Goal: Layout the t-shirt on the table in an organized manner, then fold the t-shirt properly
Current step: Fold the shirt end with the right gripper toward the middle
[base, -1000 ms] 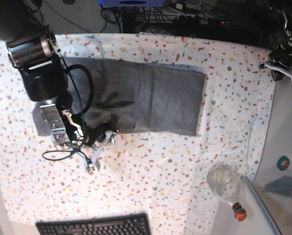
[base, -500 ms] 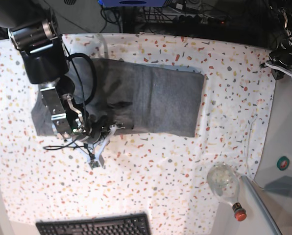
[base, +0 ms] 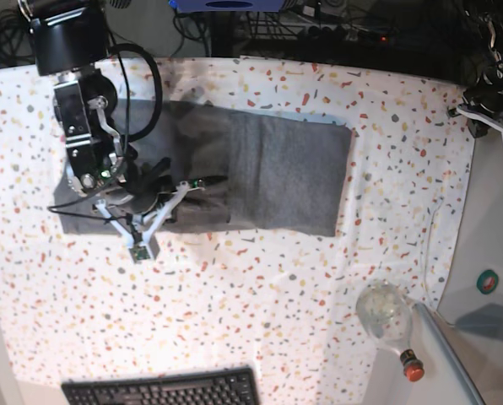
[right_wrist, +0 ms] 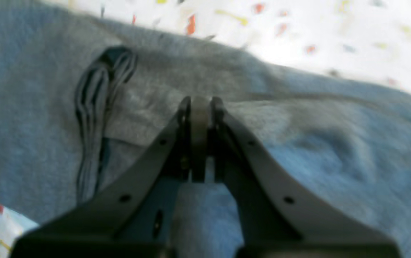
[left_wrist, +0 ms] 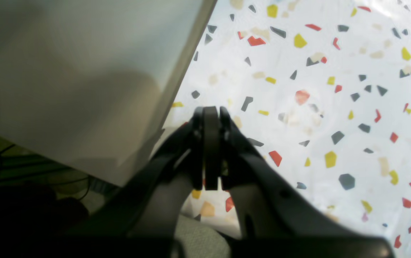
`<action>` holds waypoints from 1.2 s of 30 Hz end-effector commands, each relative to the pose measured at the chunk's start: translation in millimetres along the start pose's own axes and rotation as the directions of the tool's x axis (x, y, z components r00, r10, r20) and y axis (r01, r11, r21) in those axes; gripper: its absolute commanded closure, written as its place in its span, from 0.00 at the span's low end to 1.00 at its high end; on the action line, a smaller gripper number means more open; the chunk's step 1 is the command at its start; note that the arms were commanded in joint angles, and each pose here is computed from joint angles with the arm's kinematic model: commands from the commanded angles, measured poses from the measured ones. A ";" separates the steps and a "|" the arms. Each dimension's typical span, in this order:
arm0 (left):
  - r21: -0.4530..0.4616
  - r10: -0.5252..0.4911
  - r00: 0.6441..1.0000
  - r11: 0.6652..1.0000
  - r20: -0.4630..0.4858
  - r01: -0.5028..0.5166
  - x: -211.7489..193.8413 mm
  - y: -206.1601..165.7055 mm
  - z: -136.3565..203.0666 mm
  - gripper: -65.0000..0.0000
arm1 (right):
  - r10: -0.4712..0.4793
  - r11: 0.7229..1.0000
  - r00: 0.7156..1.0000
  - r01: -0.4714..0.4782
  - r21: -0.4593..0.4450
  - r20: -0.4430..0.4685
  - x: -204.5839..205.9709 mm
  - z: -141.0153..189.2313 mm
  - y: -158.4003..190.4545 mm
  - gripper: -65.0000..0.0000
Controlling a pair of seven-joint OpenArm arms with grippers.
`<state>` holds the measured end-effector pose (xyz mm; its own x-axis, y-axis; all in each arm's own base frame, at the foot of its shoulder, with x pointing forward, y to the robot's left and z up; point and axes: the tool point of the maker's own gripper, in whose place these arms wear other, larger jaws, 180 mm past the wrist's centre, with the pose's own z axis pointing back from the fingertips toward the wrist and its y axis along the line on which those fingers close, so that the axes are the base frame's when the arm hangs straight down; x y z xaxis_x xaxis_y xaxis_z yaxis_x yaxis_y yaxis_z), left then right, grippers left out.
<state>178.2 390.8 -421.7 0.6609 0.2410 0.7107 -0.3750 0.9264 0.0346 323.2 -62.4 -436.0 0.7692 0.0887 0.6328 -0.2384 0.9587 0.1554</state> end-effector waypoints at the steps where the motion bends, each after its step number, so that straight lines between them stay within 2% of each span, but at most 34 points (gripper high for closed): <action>1: 0.007 -0.013 0.999 1.000 0.044 0.012 14.9 4.3 1.8 1.00 | -0.010 1.000 0.999 0.010 -0.002 0.047 13.2 7.4 -1.7 1.00; 9: 0.001 -0.005 0.998 1.000 0.060 0.005 22.4 0.9 -1.4 1.00 | -0.030 0.999 0.999 0.029 0.015 0.034 -17.2 27.0 10.4 1.00; 13: 0.005 0.015 0.999 1.000 0.035 -0.015 13.0 3.6 -6.6 1.00 | -0.059 0.998 0.998 0.058 0.025 0.021 -27.1 29.4 19.4 1.00; 14: 0.006 0.017 0.999 1.000 0.032 -0.017 11.9 3.9 -6.9 1.00 | -0.072 0.997 0.997 0.072 0.021 0.013 -30.3 29.3 20.7 0.97; 16: 0.006 0.018 0.999 1.000 0.029 -0.018 10.8 4.2 -7.1 1.00 | -0.075 0.997 0.997 0.076 0.027 -0.015 -37.4 30.4 24.9 0.76; 19: 0.007 0.020 0.999 1.000 0.027 -0.020 9.8 4.5 -7.7 1.00 | -0.078 0.996 0.997 0.078 0.047 0.011 -32.5 40.7 35.5 0.48; 21: 0.007 0.020 0.999 1.000 0.027 -0.020 9.8 4.5 -7.7 1.00 | -0.072 0.996 0.995 0.068 0.057 0.073 -16.0 55.0 41.0 0.43; 24: 0.003 0.025 0.999 1.000 0.040 -0.025 15.6 2.3 -10.0 1.00 | -0.063 0.998 0.983 0.056 0.041 0.175 10.8 80.8 37.2 0.43; 27: 0.002 0.026 0.999 1.000 0.042 -0.026 16.9 1.9 -10.4 1.00 | -0.087 0.995 0.968 0.097 -0.031 0.235 28.9 91.6 4.0 0.47; 29: 0.002 0.026 0.999 1.000 0.042 -0.026 16.9 1.9 -10.4 1.00 | -0.112 0.986 0.960 0.139 -0.087 0.257 39.6 90.1 -26.4 0.60; 33: -0.001 0.028 0.999 1.000 0.043 -0.028 16.9 0.1 -10.7 1.00 | -0.168 0.970 0.972 0.192 -0.148 0.163 21.9 55.4 -67.5 1.00; 36: -0.001 0.028 0.999 1.000 0.043 -0.028 16.9 0.1 -10.7 1.00 | -0.194 0.964 0.975 0.210 -0.166 0.110 2.0 46.5 -76.1 1.00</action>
<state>187.9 390.9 -430.3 0.6483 0.2799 0.7081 -0.3993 0.9168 0.0032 306.1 -142.4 -423.8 0.7645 -0.1252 0.6323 0.0294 0.9867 0.1598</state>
